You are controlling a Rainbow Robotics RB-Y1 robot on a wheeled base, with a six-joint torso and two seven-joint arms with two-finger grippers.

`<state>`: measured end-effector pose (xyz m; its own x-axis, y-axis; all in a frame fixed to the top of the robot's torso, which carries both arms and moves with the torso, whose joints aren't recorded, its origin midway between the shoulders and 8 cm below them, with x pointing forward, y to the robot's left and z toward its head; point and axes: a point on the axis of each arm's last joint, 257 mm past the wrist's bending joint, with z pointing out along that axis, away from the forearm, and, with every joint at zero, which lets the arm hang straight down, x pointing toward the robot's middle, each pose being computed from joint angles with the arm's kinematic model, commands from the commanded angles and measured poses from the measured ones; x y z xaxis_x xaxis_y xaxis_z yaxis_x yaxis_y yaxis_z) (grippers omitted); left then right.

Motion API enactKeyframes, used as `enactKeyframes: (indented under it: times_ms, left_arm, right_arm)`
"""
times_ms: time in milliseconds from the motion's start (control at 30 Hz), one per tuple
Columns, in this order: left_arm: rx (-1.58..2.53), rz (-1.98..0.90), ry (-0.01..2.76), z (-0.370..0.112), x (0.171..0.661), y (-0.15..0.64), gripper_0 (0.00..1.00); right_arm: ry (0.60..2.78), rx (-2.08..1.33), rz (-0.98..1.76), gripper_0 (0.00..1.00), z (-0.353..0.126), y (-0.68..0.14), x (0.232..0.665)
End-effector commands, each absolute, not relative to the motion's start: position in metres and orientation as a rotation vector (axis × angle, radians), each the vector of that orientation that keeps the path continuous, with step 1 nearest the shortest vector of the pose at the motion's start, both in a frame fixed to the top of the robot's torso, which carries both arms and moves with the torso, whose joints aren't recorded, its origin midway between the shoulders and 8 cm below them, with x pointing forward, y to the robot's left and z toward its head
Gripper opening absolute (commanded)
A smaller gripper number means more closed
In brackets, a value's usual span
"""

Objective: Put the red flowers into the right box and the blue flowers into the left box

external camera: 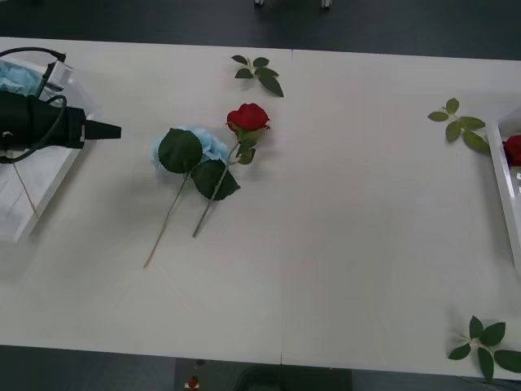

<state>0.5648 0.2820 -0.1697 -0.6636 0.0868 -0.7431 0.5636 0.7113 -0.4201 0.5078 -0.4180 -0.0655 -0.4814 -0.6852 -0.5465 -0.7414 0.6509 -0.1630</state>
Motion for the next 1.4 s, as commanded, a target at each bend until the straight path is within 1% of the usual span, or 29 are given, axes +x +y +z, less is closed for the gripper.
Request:
enactKeyframes:
  times_ms: [33,133,300,400,800,1100,1400]
  left_arm:
    - [0.563,-0.809,2.188,-0.182,0.565,0.263,0.87]
    - [0.583,-0.801,2.194,-0.189,0.566,0.253,0.87]
    - [0.622,-0.804,2.223,-0.203,0.561,0.241,0.87]
    - [0.649,-0.798,2.238,-0.21,0.558,0.235,0.86]
    - [0.697,-0.743,2.294,-0.239,0.553,0.228,0.87]
    - [0.691,-0.672,2.289,-0.259,0.562,0.218,0.87]
    - [0.702,-0.662,2.278,-0.271,0.566,0.195,0.86]
  right_arm:
    - [2.177,-1.306,0.186,0.88,-0.085,-0.393,0.5]
    - [2.126,-1.354,0.312,0.88,-0.112,-0.357,0.497]
    - [2.133,-1.356,0.359,0.88,-0.151,-0.333,0.5]
    - [2.13,-1.356,0.386,0.89,-0.162,-0.323,0.5]
    - [2.027,-1.28,0.532,0.88,-0.152,-0.276,0.509]
    - [2.019,-1.275,0.55,0.88,-0.151,-0.271,0.508]
    - [2.033,-1.28,0.571,0.89,-0.158,-0.271,0.502]
